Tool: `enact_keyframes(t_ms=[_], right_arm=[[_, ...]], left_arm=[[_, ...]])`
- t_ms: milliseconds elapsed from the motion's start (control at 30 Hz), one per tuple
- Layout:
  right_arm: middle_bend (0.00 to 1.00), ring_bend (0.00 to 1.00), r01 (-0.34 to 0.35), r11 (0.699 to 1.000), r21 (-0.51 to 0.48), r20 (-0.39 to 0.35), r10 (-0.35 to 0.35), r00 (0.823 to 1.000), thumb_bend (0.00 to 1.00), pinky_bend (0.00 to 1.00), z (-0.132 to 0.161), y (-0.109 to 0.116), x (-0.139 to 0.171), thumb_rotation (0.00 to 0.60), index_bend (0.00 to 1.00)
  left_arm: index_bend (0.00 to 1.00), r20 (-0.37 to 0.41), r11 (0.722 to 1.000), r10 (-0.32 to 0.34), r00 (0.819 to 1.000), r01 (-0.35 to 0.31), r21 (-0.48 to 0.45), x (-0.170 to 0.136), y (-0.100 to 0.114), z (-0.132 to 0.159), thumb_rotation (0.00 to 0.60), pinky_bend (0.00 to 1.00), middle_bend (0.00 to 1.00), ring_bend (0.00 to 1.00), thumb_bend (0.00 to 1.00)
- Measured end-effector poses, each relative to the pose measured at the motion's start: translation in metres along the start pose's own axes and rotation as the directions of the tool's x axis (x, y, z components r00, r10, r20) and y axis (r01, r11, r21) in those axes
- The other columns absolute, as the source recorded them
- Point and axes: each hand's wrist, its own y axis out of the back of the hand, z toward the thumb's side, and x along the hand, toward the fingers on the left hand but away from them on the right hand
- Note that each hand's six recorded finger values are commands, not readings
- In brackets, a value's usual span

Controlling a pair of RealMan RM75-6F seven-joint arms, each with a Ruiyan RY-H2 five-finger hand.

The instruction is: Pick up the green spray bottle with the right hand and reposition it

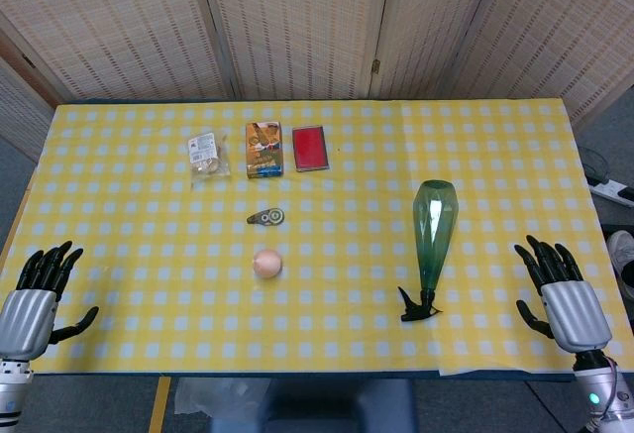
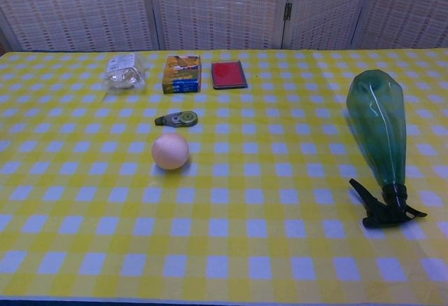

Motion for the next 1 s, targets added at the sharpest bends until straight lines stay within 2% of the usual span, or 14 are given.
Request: enact_keyframes(t_ms=[233, 333, 467, 567, 633, 800, 1000], right_arm=[[0.0, 0.02, -0.009, 1.0, 0.01, -0.02, 0.009, 1.0, 0.39, 0.0, 0.003, -0.002, 0.004, 0.6, 0.0], [0.0, 0.01, -0.008, 0.999, 0.039, -0.051, 0.01, 0.999, 0.39, 0.0, 0.007, -0.003, 0.003, 0.6, 0.0], [0.0, 0.01, -0.021, 0.989, 0.146, -0.103, 0.036, 0.994, 0.39, 0.0, 0.012, -0.005, -0.005, 0.6, 0.0], [0.0, 0.0, -0.02, 0.965, 0.262, -0.142, 0.059, 0.988, 0.39, 0.0, 0.017, -0.004, -0.015, 0.6, 0.0], [0.0, 0.01, -0.018, 0.938, 0.347, -0.171, 0.082, 0.982, 0.39, 0.0, 0.022, -0.004, -0.023, 0.6, 0.0], [0.0, 0.01, -0.027, 0.871, 0.491, -0.247, 0.169, 0.954, 0.39, 0.0, 0.04, -0.013, -0.04, 0.6, 0.0], [0.0, 0.01, -0.094, 0.835, 0.542, -0.314, 0.306, 0.899, 0.39, 0.0, 0.053, -0.035, -0.033, 0.6, 0.02]], left_arm=[[0.0, 0.015, 1.0, -0.013, 1.0, 0.014, -0.004, 0.005, -0.003, 0.005, 0.498, 0.0, 0.06, 0.07, 0.31], [0.0, 0.024, 1.0, -0.015, 1.0, 0.015, -0.011, 0.006, -0.003, 0.007, 0.5, 0.0, 0.06, 0.07, 0.31], [0.0, 0.017, 1.0, -0.021, 1.0, 0.022, -0.022, 0.006, -0.002, 0.004, 0.499, 0.0, 0.05, 0.07, 0.31], [0.0, -0.001, 0.999, -0.026, 1.0, 0.026, -0.026, 0.006, -0.002, 0.002, 0.499, 0.0, 0.03, 0.07, 0.31], [0.0, -0.011, 0.999, -0.03, 0.999, 0.03, -0.034, 0.005, -0.001, 0.002, 0.5, 0.0, 0.03, 0.07, 0.31], [0.0, -0.002, 0.999, -0.035, 0.999, 0.035, -0.041, 0.004, 0.001, 0.004, 0.499, 0.0, 0.03, 0.07, 0.31], [0.0, -0.015, 0.999, -0.032, 0.999, 0.032, -0.041, 0.002, 0.003, 0.001, 0.499, 0.0, 0.02, 0.07, 0.31]])
